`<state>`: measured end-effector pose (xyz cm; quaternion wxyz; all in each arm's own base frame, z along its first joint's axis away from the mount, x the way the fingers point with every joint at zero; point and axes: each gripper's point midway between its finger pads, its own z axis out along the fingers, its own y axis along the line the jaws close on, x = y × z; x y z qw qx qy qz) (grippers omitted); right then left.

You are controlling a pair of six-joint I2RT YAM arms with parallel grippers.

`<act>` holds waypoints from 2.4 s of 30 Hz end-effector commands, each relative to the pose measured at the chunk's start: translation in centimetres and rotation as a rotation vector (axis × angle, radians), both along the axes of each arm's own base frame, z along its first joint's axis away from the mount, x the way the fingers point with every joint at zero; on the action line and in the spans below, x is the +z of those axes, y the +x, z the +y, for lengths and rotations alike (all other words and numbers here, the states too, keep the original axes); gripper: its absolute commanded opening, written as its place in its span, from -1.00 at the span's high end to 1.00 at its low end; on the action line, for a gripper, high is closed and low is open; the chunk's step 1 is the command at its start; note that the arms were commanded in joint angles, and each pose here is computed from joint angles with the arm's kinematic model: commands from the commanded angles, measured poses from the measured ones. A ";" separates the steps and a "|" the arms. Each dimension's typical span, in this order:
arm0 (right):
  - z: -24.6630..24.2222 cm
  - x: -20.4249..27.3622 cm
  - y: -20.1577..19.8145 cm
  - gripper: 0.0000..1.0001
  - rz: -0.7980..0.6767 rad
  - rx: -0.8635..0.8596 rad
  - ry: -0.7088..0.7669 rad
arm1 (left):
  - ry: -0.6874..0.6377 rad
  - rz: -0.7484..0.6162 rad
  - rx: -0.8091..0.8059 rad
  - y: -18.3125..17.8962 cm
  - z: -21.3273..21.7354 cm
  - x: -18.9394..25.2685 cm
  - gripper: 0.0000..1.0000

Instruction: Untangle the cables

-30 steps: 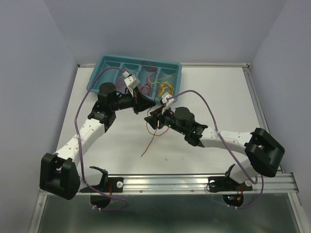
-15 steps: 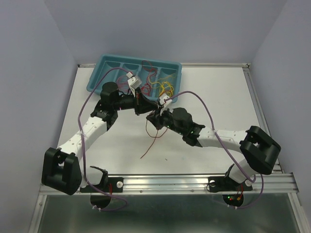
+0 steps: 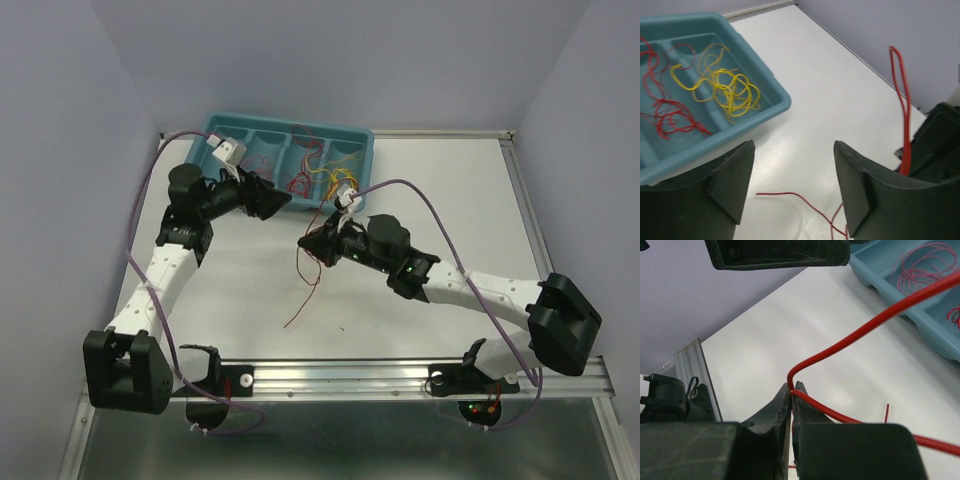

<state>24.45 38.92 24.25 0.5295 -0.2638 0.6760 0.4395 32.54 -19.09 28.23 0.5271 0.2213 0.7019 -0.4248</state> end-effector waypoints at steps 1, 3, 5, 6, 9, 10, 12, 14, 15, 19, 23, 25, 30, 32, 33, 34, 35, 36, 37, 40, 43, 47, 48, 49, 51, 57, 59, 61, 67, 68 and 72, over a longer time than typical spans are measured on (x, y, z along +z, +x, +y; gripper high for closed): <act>0.8 3.4 -1.1 0.99 0.039 0.050 0.012 | 0.019 -0.147 0.077 0.2 2.1 4.6 -0.71; 0.9 2.5 -1.2 0.99 0.073 0.057 -0.036 | 0.045 -0.222 0.112 0.0 2.8 6.2 -0.84; 1.1 2.7 -1.4 0.99 0.084 0.071 -0.046 | 0.062 -0.259 0.154 0.0 3.5 7.2 -0.91; 1.3 2.6 -1.4 0.99 0.094 0.082 -0.058 | 0.069 -0.305 0.159 -0.5 3.6 8.4 -0.98; 1.6 2.4 -1.9 0.99 0.109 0.115 -0.077 | 0.086 -0.375 0.124 -1.8 3.4 10.2 -0.98; 1.7 2.5 -2.0 0.99 0.101 0.126 -0.084 | 0.091 -0.356 0.076 -2.4 3.0 9.9 -0.98; 1.7 2.0 -2.4 0.99 0.112 0.151 -0.111 | 0.088 -0.345 0.017 -2.8 2.3 10.0 -0.98; 2.0 1.5 -2.6 0.99 0.103 0.183 -0.140 | 0.068 -0.301 -0.059 -3.5 1.5 9.5 -0.98; 2.1 1.5 -3.0 0.99 0.103 0.208 -0.143 | 0.062 -0.268 -0.084 -3.3 1.2 8.8 -0.98; 2.1 1.3 -2.8 0.99 0.088 0.205 -0.153 | 0.038 -0.175 -0.157 -3.4 0.2 7.1 -0.98; 2.1 1.3 -3.1 0.99 0.071 0.224 -0.159 | 0.068 -0.125 -0.147 -2.5 -0.8 4.9 -0.98; 2.2 1.3 -3.1 0.99 0.066 0.228 -0.160 | 0.080 -0.102 -0.148 -2.3 -1.1 4.3 -0.98; 2.6 0.9 -3.1 0.99 0.064 0.229 -0.169 | 0.105 -0.080 -0.156 -1.8 -2.5 3.9 -0.98; 2.8 0.9 -3.2 0.99 0.063 0.232 -0.171 | 0.120 -0.048 -0.161 -2.0 -3.0 3.1 -0.98; 2.9 0.8 -3.3 0.99 0.062 0.235 -0.173 | 0.127 -0.041 -0.167 -2.0 -3.3 2.7 -0.98; 2.9 0.8 -3.3 0.99 0.062 0.237 -0.173 | 0.137 -0.032 -0.167 -2.0 -3.7 2.4 -0.98; 3.0 0.7 -3.3 0.99 0.061 0.237 -0.175 | 0.141 -0.024 -0.171 -2.0 -4.0 2.2 -0.98; 3.1 0.7 -3.5 0.99 0.061 0.242 -0.175 | 0.147 -0.006 -0.169 -1.6 -4.3 1.7 -0.98; 3.2 0.6 -3.5 0.99 0.062 0.245 -0.178 | 0.157 0.005 -0.162 -1.3 -4.4 1.3 -0.97; 3.5 0.6 -3.8 0.99 0.052 0.259 -0.180 | 0.191 0.026 -0.170 -0.4 -5.0 -0.5 -0.83; 3.6 0.9 -4.5 0.99 0.036 0.269 -0.180 | 0.231 0.047 -0.138 0.6 -4.8 -2.2 -0.40; 3.3 1.5 -5.0 0.99 0.009 0.273 -0.176 | 0.303 0.087 -0.065 2.4 -4.0 -4.9 0.10; 3.2 1.6 -5.1 0.99 0.006 0.272 -0.174 | 0.316 0.097 -0.060 2.6 -3.9 -5.5 0.10; 3.0 2.2 -5.4 0.99 -0.005 0.277 -0.165 | 0.330 0.109 -0.055 2.7 -3.7 -6.0 0.27; 2.5 3.3 -5.6 0.99 -0.029 0.262 -0.147 | 0.368 0.140 -0.051 3.2 -3.5 -7.4 0.48; -0.2 5.7 -5.0 0.99 -0.104 0.146 -0.088 | 0.389 0.176 -0.101 2.7 -3.7 -9.1 1.00; -1.0 6.9 -5.1 0.99 -0.128 0.120 -0.050 | 0.382 0.182 -0.129 2.2 -3.9 -9.1 1.00; -2.5 8.2 -4.8 0.99 -0.161 0.055 -0.004 | 0.366 0.186 -0.172 1.4 -4.3 -9.1 1.00; -6.9 10.8 -4.5 0.99 -0.243 -0.105 0.146 | 0.363 0.209 -0.245 0.1 -5.0 -10.1 1.00; -7.3 11.1 -4.6 0.99 -0.256 -0.111 0.161 | 0.370 0.214 -0.252 0.0 -5.1 -10.4 1.00; -9.5 12.6 -4.5 0.99 -0.312 -0.191 0.252 | 0.398 0.234 -0.291 -0.8 -6.3 -11.4 1.00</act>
